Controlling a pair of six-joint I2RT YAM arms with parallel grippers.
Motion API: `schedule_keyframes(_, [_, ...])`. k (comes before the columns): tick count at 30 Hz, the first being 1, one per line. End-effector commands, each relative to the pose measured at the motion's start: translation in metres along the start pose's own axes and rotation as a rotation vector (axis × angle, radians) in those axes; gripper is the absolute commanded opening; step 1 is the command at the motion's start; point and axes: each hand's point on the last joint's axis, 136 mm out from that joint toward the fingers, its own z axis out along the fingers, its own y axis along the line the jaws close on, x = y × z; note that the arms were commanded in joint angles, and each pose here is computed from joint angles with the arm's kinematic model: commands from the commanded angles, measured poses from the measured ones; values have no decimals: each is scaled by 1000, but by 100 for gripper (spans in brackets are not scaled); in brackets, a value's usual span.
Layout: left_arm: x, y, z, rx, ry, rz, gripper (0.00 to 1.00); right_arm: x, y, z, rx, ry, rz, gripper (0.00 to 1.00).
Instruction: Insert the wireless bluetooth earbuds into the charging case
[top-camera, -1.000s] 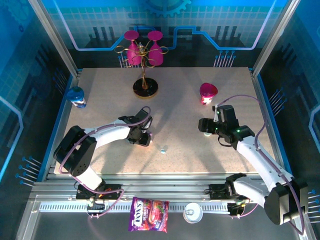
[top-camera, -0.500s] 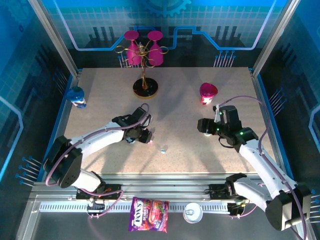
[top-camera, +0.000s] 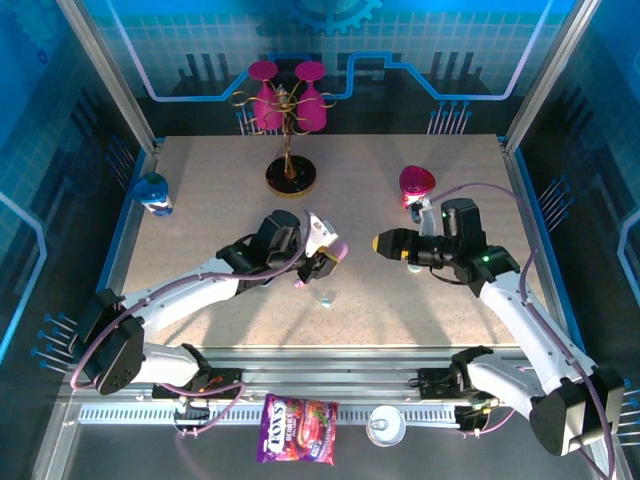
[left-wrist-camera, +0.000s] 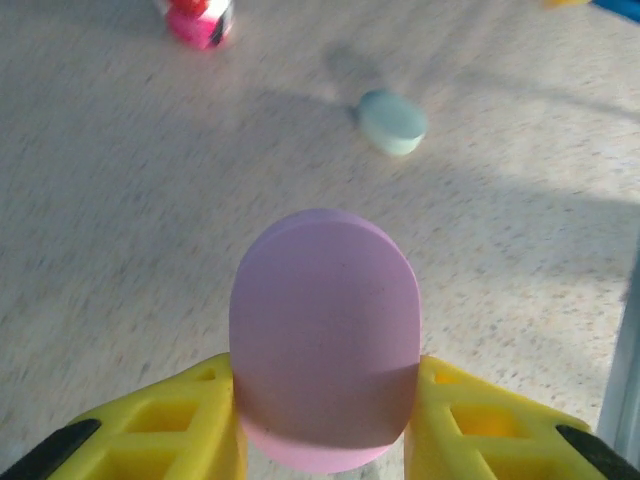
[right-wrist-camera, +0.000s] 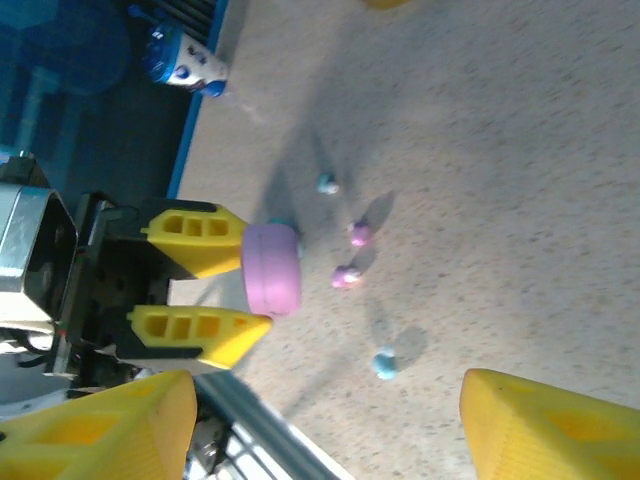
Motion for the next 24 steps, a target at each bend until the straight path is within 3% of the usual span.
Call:
schedule_keyframes(1, [-36,-32,-7,129,-159,156,34,5,25,5,-131,63,54,70])
schedule_keyframes(8, [-34,-48,-2,183,-145,225,36,13,36,16,-199,110,72,68])
schedule_keyframes(14, [-37,-56,0,204,-146,249,36,24,32,26,-166,159,56,65])
schedule_keyframes(24, [-33,-56,3,200,-127,243,37,32,27,31,-145,187,59,41])
